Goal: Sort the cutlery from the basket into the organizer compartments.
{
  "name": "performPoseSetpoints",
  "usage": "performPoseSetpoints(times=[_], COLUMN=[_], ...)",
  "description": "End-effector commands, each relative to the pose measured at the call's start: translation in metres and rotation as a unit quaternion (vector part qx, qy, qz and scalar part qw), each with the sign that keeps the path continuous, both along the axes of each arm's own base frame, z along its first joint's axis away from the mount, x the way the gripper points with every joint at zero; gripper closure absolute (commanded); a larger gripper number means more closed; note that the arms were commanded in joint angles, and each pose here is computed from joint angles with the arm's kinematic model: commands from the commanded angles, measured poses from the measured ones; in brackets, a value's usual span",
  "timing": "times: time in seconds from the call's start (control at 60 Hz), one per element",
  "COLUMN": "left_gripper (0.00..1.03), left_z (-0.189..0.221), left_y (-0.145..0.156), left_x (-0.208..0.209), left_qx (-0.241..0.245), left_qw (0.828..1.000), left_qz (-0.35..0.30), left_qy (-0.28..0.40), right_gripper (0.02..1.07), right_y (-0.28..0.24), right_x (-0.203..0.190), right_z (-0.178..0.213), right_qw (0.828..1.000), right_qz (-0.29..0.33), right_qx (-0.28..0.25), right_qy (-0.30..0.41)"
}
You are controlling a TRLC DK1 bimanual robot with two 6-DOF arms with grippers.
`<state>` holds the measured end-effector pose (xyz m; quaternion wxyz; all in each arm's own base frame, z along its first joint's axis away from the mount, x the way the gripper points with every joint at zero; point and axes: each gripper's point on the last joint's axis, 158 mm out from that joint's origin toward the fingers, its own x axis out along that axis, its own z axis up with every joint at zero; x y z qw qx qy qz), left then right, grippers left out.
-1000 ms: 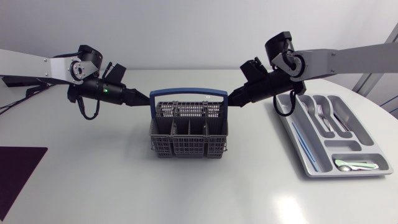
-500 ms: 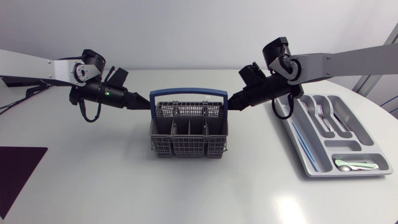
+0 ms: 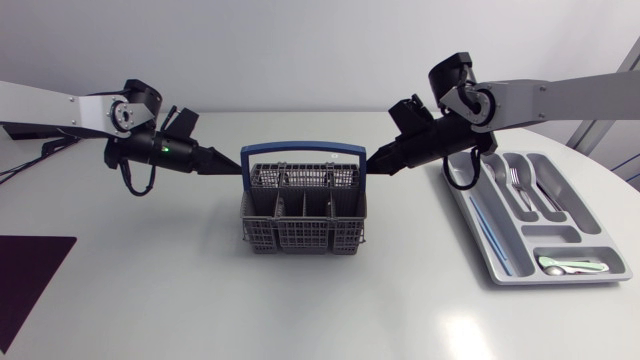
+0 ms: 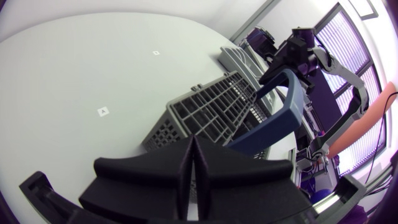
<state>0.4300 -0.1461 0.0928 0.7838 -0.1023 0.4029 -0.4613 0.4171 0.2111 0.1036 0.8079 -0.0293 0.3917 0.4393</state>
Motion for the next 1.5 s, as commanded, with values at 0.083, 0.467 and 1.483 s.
performPoseSetpoints(times=[0.083, 0.467, 1.483], left_gripper=[1.0, 1.0, 1.0], left_z=[0.024, 0.001, -0.012], left_y=[0.018, 0.01, -0.003], left_x=[0.001, -0.06, -0.082], left_qx=[0.002, 0.095, 0.133], left_qw=[0.999, 0.994, 0.988], left_qz=[0.013, -0.021, -0.029], left_qy=[-0.03, -0.051, -0.067], right_gripper=[1.01, 1.01, 1.01], right_y=[-0.019, -0.03, -0.031], right_x=[-0.01, -0.048, -0.042], right_z=[0.003, -0.025, -0.034], right_qw=[1.0, 0.998, 0.993], right_qz=[-0.027, -0.028, -0.057], right_qx=[-0.015, -0.054, -0.106], right_qy=[0.0, 0.012, -0.004])
